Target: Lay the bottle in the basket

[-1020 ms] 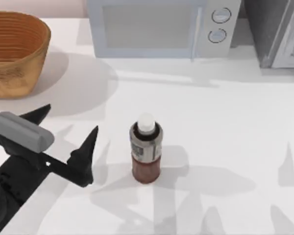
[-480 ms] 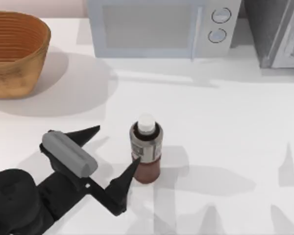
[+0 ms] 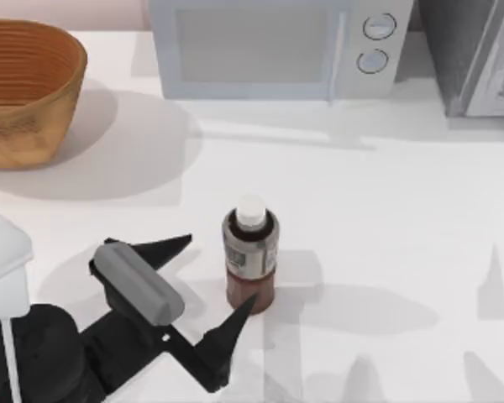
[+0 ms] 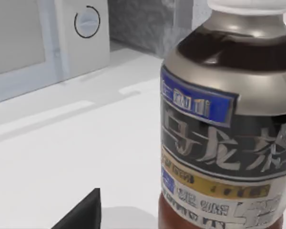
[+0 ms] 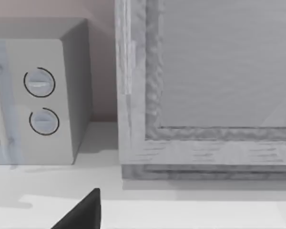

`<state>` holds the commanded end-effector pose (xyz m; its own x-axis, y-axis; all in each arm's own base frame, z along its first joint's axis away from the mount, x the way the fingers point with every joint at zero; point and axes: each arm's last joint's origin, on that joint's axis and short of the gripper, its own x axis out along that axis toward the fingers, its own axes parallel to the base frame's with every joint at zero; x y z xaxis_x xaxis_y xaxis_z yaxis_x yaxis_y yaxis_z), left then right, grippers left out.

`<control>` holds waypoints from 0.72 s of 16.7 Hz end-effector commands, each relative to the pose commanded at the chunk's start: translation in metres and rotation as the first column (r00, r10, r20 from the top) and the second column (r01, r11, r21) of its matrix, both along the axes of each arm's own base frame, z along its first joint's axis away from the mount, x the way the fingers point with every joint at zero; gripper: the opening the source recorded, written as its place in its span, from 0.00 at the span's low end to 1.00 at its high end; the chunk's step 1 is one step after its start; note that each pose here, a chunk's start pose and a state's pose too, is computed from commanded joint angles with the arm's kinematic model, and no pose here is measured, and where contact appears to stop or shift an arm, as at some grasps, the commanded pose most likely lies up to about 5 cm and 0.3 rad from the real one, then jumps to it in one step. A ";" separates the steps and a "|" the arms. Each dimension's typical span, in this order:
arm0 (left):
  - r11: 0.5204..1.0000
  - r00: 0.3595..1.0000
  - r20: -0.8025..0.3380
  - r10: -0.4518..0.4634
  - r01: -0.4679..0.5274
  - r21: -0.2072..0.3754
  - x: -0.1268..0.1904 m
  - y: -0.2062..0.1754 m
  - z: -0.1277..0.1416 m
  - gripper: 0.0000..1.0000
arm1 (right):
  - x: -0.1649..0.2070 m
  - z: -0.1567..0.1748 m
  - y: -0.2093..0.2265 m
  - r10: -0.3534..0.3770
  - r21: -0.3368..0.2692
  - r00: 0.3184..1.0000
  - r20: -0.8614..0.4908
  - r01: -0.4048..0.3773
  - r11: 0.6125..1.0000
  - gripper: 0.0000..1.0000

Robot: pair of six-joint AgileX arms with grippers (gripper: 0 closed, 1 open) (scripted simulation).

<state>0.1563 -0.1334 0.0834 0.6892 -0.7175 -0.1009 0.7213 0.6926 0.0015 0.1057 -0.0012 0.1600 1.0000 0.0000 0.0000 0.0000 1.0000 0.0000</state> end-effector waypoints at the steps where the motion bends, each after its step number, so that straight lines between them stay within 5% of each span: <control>1: 1.000 1.000 0.000 0.000 0.000 0.000 0.000 0.000 0.000 1.00 | 0.000 0.000 0.000 0.000 0.000 1.000 0.000 0.000 1.000 1.00; 12: 1.000 1.000 0.000 0.000 0.000 0.000 0.036 -0.037 -0.006 1.00 | 0.000 0.000 0.000 0.000 0.000 1.000 0.000 0.000 1.000 1.00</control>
